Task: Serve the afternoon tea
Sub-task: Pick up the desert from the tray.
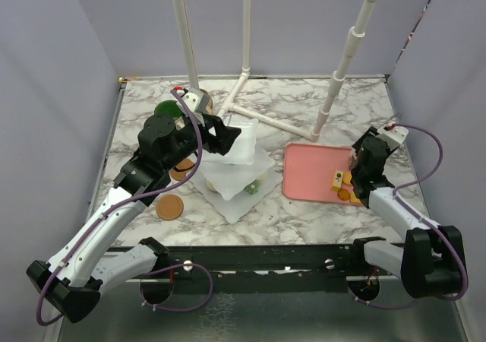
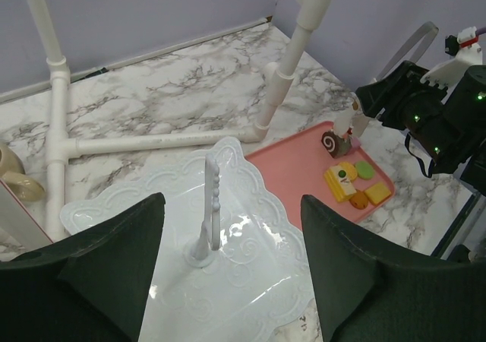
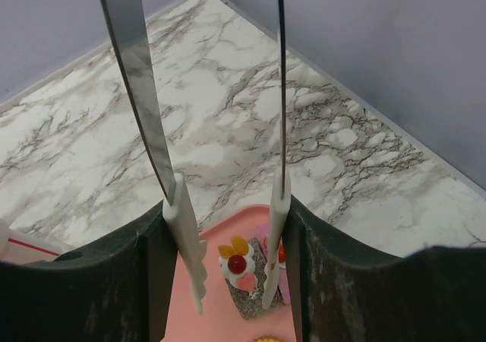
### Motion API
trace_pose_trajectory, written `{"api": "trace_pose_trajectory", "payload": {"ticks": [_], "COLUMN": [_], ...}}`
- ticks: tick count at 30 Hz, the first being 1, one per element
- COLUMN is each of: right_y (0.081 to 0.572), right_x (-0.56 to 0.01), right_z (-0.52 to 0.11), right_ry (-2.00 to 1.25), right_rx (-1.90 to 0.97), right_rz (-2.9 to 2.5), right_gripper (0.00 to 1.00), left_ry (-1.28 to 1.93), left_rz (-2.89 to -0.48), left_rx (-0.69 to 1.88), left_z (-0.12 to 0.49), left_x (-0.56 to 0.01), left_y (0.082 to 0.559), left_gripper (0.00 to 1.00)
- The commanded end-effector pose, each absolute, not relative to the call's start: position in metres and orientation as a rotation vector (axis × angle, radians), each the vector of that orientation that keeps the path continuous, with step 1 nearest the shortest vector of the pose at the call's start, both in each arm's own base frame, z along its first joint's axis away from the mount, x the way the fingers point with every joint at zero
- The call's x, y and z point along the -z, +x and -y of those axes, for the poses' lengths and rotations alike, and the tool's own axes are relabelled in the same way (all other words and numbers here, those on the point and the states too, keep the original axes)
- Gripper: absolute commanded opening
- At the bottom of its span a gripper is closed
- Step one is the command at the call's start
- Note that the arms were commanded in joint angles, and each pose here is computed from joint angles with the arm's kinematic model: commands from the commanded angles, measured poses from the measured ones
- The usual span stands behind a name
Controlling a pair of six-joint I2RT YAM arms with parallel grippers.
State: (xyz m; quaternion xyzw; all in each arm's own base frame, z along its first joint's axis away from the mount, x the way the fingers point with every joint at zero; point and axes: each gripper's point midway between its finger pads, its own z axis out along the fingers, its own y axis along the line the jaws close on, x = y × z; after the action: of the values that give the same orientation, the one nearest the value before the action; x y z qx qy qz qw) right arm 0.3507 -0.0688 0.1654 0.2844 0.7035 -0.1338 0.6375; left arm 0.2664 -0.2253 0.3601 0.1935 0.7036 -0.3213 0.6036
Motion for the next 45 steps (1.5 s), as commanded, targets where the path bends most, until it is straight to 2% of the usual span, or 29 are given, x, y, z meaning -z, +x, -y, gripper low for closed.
{"api": "trace_pose_trajectory", "payload": {"ticks": [1, 18, 31, 33, 36, 38, 45], "right_y": [0.355, 0.374, 0.38, 0.38, 0.38, 0.381, 0.377], "right_x": [-0.16, -0.151, -0.132, -0.131, -0.146, -0.162, -0.222], "right_z": [0.07, 0.059, 0.056, 0.056, 0.052, 0.049, -0.005], "right_ry": [0.654, 0.602, 0.595, 0.591, 0.55, 0.529, 0.355], "right_rx": [0.284, 0.191, 0.196, 0.194, 0.173, 0.15, -0.009], "right_rz": [-1.607, -1.665, -1.727, -1.73, -1.7, -1.669, -1.607], "right_gripper": [0.54, 0.5, 0.51, 0.42, 0.2, 0.13, 0.09], "left_ry": [0.463, 0.452, 0.451, 0.449, 0.442, 0.436, 0.393], "left_rz": [-1.588, -1.593, -1.59, -1.592, -1.592, -1.594, -1.631], "left_rx": [0.747, 0.747, 0.742, 0.737, 0.729, 0.728, 0.744], "left_z": [0.225, 0.225, 0.225, 0.224, 0.223, 0.223, 0.226], "left_x": [-0.373, -0.371, -0.372, -0.371, -0.372, -0.372, -0.362], "left_y": [0.264, 0.265, 0.267, 0.267, 0.269, 0.269, 0.276], "left_gripper": [0.74, 0.74, 0.74, 0.76, 0.77, 0.76, 0.64]}}
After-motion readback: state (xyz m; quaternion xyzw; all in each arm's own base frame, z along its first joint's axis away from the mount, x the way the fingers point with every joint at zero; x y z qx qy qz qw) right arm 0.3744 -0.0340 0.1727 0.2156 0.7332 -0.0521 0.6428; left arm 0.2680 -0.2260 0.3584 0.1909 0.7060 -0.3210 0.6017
